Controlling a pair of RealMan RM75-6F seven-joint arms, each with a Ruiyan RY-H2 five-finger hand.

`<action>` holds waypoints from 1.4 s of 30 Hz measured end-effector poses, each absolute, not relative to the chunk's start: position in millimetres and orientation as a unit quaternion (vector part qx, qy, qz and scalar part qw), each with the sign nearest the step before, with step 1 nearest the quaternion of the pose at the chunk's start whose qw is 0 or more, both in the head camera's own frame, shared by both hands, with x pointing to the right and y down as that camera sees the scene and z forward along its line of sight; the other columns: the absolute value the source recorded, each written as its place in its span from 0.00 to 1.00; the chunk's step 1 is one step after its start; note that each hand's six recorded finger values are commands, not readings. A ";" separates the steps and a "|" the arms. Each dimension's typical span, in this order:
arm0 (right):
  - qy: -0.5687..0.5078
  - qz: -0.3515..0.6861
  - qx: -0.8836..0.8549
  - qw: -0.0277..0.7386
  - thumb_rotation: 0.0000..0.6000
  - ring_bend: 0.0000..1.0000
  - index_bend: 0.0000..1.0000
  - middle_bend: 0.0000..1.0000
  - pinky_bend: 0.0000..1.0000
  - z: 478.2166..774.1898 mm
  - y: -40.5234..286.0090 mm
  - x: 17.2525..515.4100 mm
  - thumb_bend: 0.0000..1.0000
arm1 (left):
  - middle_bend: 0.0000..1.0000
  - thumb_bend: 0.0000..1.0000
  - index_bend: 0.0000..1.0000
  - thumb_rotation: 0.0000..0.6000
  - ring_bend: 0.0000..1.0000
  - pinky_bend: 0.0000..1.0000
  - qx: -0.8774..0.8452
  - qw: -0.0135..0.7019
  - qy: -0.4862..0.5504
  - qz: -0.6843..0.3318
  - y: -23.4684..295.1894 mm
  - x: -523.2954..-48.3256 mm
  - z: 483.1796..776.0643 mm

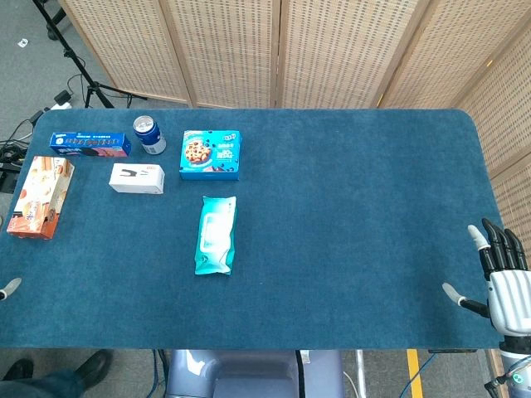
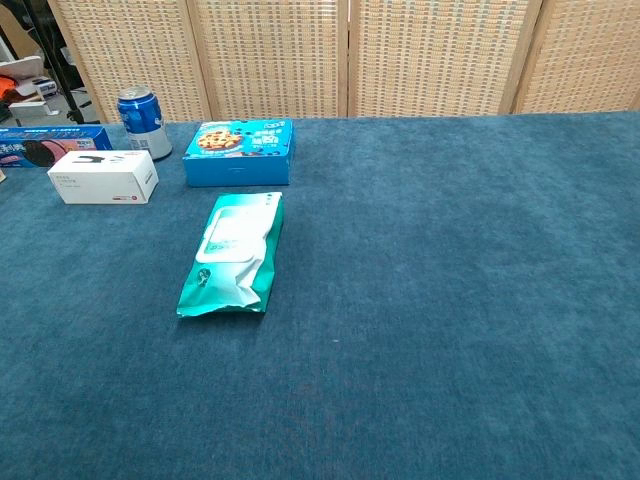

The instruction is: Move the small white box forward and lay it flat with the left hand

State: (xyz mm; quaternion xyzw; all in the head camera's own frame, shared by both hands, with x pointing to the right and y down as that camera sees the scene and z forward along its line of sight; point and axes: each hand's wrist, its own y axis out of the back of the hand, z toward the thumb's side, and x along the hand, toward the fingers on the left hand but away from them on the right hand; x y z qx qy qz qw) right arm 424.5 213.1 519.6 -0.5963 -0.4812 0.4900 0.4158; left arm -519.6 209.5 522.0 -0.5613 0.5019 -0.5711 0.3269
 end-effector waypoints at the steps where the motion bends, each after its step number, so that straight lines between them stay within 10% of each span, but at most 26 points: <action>1: -0.481 0.491 -0.594 0.417 1.00 0.00 0.00 0.00 0.00 519.3 213.2 424.7 0.00 | 0.00 0.06 0.00 1.00 0.00 0.00 -0.561 0.327 0.501 -0.572 209.6 -519.7 522.3; 12: -0.481 0.493 -0.595 0.414 1.00 0.00 0.00 0.00 0.00 520.0 213.3 424.9 0.00 | 0.00 0.06 0.00 1.00 0.00 0.00 -0.576 0.331 0.497 -0.558 199.6 -514.9 525.3; 24: -0.484 0.505 -0.588 0.407 1.00 0.00 0.00 0.00 0.00 525.1 207.2 430.3 0.00 | 0.00 0.06 0.00 1.00 0.00 0.00 -0.665 0.348 0.426 -0.505 118.8 -473.4 550.7; 42: -0.482 0.558 -0.562 0.376 1.00 0.00 0.00 0.00 0.00 550.8 192.4 454.1 0.00 | 0.00 0.07 0.00 1.00 0.00 0.00 -0.678 0.325 0.288 -0.593 -15.7 -403.5 686.9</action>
